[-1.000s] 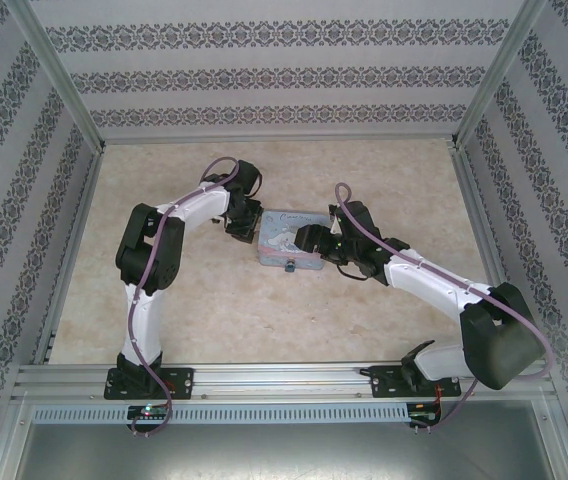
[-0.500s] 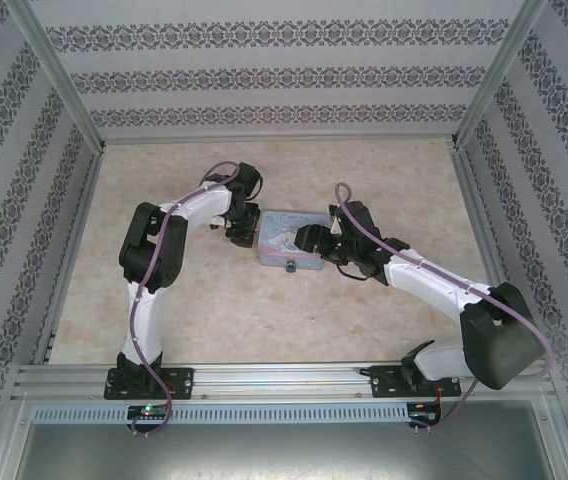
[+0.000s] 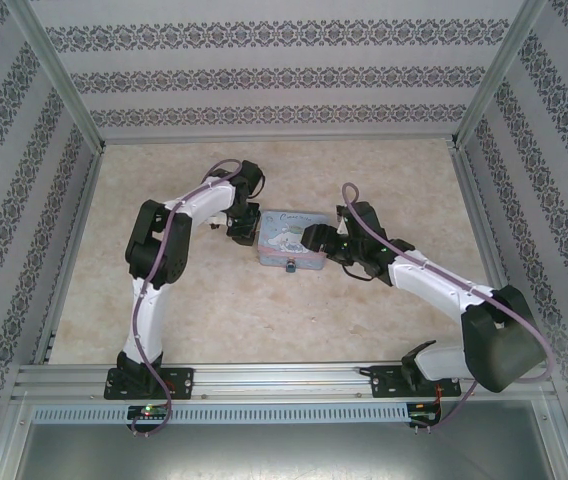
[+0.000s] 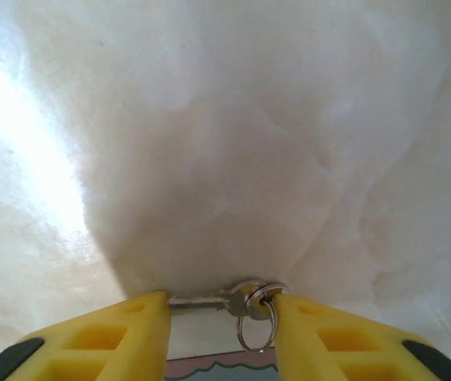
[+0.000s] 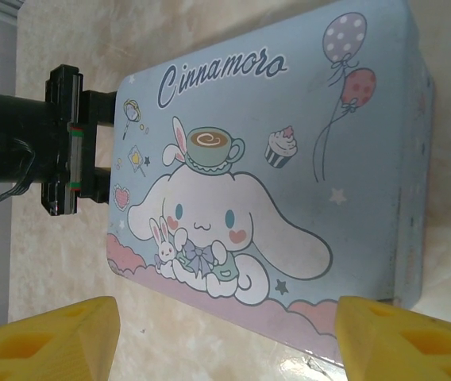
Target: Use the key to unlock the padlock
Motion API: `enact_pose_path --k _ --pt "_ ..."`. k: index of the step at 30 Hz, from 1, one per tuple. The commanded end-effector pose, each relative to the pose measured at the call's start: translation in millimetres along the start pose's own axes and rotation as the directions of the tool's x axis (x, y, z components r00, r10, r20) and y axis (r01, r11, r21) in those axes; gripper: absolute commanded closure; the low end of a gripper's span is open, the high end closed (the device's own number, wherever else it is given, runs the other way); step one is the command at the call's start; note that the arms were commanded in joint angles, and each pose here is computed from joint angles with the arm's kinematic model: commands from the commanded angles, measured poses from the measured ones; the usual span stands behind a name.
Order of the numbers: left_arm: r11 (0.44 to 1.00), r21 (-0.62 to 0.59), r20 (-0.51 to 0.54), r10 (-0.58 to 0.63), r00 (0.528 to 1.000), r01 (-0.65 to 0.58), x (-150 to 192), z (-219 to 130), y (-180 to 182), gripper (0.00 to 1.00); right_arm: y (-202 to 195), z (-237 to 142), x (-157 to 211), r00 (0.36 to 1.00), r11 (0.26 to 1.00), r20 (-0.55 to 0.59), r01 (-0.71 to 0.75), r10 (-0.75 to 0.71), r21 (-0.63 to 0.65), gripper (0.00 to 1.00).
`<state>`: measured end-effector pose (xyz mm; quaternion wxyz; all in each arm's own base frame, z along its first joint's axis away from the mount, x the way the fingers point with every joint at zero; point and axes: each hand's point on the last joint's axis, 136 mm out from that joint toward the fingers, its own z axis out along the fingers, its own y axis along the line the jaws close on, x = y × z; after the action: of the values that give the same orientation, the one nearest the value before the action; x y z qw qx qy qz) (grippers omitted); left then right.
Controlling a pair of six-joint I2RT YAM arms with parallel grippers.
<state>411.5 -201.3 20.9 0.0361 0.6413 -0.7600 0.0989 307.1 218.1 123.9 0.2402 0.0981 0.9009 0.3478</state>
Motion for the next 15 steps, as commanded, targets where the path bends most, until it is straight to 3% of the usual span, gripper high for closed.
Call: enact_pose_path --k 1,12,15 --pt "0.999 -0.042 0.032 -0.006 0.999 0.007 -13 21 2 0.68 -3 -7 -2 1.000 1.000 0.019 0.000 0.000 -0.001 0.28" --pt "0.997 -0.072 0.039 0.018 0.999 -0.015 -21 24 11 0.87 -7 -14 -2 0.999 1.000 0.038 -0.006 0.006 -0.002 0.28" --pt "0.997 -0.070 0.041 0.028 0.999 -0.025 -21 21 12 0.88 -7 -15 -2 0.999 1.000 0.039 -0.006 0.006 -0.002 0.28"
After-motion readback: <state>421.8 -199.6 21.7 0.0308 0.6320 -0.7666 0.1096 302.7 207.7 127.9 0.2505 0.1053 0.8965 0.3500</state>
